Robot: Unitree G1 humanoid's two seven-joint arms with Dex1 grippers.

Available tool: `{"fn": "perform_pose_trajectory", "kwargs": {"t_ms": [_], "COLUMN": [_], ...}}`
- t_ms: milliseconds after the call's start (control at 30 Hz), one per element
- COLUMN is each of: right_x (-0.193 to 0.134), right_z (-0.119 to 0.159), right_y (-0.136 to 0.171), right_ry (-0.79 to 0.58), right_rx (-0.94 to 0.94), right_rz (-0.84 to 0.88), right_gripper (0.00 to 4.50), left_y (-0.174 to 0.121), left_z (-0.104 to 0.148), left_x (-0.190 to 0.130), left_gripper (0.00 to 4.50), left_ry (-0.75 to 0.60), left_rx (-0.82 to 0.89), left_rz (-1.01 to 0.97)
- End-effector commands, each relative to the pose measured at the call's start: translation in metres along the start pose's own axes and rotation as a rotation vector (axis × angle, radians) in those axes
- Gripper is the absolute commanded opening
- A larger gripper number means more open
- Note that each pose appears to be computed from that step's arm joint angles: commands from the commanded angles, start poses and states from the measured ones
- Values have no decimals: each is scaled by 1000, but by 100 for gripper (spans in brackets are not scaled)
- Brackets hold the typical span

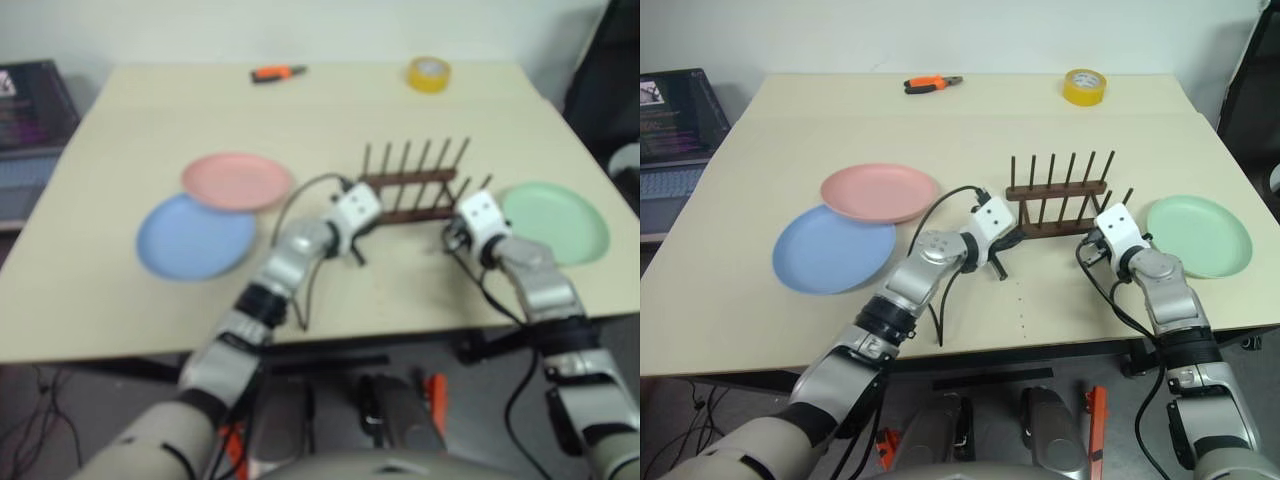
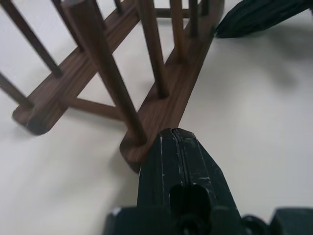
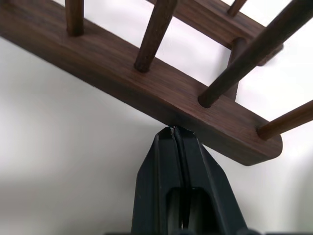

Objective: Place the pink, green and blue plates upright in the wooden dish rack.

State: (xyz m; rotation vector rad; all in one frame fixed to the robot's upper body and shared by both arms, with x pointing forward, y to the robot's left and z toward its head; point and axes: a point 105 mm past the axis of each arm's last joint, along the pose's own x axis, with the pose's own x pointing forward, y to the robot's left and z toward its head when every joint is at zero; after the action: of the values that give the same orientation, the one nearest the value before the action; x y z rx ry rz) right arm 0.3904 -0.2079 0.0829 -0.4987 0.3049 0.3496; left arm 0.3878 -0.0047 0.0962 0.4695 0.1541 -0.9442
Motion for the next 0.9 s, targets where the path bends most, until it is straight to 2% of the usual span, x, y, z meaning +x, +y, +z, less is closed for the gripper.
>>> {"fn": "perform_pose_trajectory", "kwargs": {"t_ms": [33,500,700,800,900], "right_x": [4,12,10,-6,-37], "right_z": [-11,-2,6,20,38], "right_y": [-1,4,6,17,30], "right_ry": [38,-7,-39,-69,-95], "right_rx": [-3,-18,-10,12,-29], "right_rz": [-13,-8,0,141,334], "right_gripper": [3,3,3,3,3], "left_y": [11,16,23,18,15], "left_z": [18,4,8,13,21], "left_x": [3,4,1,-12,-40], "left_gripper": [0,0,0,0,0], "left_ry": [-49,-19,-44,-73,-104], "left_rx": [28,38,14,32,23], "left_rz": [45,72,103,62,20]}}
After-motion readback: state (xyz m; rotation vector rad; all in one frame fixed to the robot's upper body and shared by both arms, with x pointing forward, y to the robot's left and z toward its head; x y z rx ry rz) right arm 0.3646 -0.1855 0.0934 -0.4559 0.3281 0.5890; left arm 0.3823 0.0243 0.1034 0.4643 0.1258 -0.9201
